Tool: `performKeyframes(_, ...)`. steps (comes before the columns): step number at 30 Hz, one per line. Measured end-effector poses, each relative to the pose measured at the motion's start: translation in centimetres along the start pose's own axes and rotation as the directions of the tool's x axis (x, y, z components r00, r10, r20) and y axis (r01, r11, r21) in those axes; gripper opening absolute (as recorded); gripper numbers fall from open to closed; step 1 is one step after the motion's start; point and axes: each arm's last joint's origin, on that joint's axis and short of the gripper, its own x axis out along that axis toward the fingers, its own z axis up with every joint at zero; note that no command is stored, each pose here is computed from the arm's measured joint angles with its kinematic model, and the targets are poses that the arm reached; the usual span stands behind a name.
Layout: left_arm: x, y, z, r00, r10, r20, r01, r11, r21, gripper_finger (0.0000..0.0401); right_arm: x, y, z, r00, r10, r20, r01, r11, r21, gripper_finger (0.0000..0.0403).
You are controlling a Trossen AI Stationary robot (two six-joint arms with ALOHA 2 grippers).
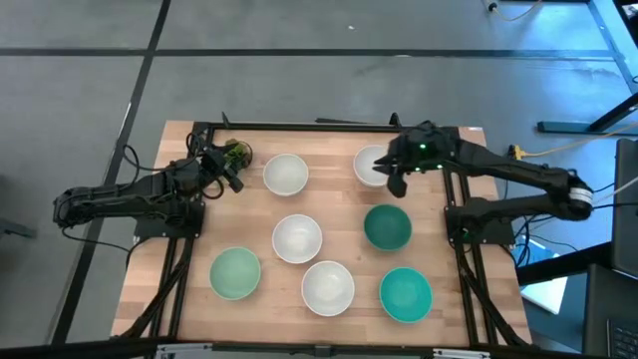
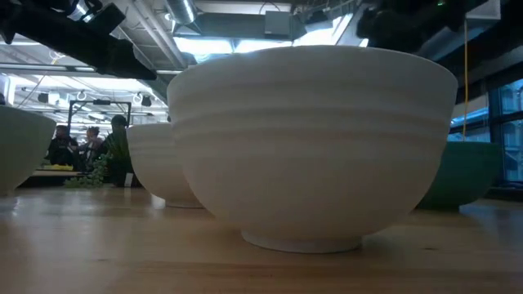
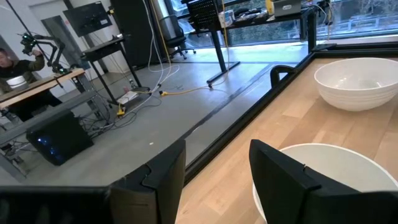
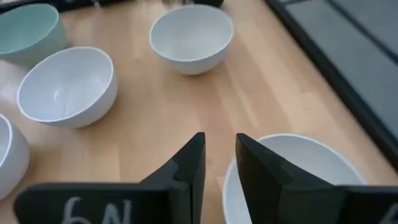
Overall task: Nest bowls inside each other
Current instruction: Stack the dark green bowl on top of the white bowl
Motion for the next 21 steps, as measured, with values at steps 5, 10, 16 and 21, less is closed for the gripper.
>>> performKeyframes(5, 0.0, 0.0, 0.0, 1.000, 0.000, 0.000, 0.000, 1.000, 0.000, 0.0173, 2.9, 0.4, -0.1, 0.997, 0.030, -0.067, -0.031, 0.999, -0.010, 0.0091)
performKeyframes(10, 0.0, 0.0, 0.0, 1.000, 0.000, 0.000, 0.000, 1.000, 0.000, 0.0173, 4.6, 0.6, -0.5, 0.993, 0.042, -0.112, -0.038, 0.998, 0.040, 0.0090)
performKeyframes(16, 0.0, 0.0, 0.0, 1.000, 0.000, 0.000, 0.000, 1.000, 0.000, 0.0173, 5.1, 0.6, -0.6, 0.992, 0.042, -0.123, -0.027, 0.993, 0.118, 0.0090)
performKeyframes(21, 0.0, 0.0, 0.0, 1.000, 0.000, 0.000, 0.000, 1.000, 0.000, 0.0173, 4.7, 0.6, -0.5, 0.993, 0.043, -0.109, -0.033, 0.995, 0.097, 0.0091)
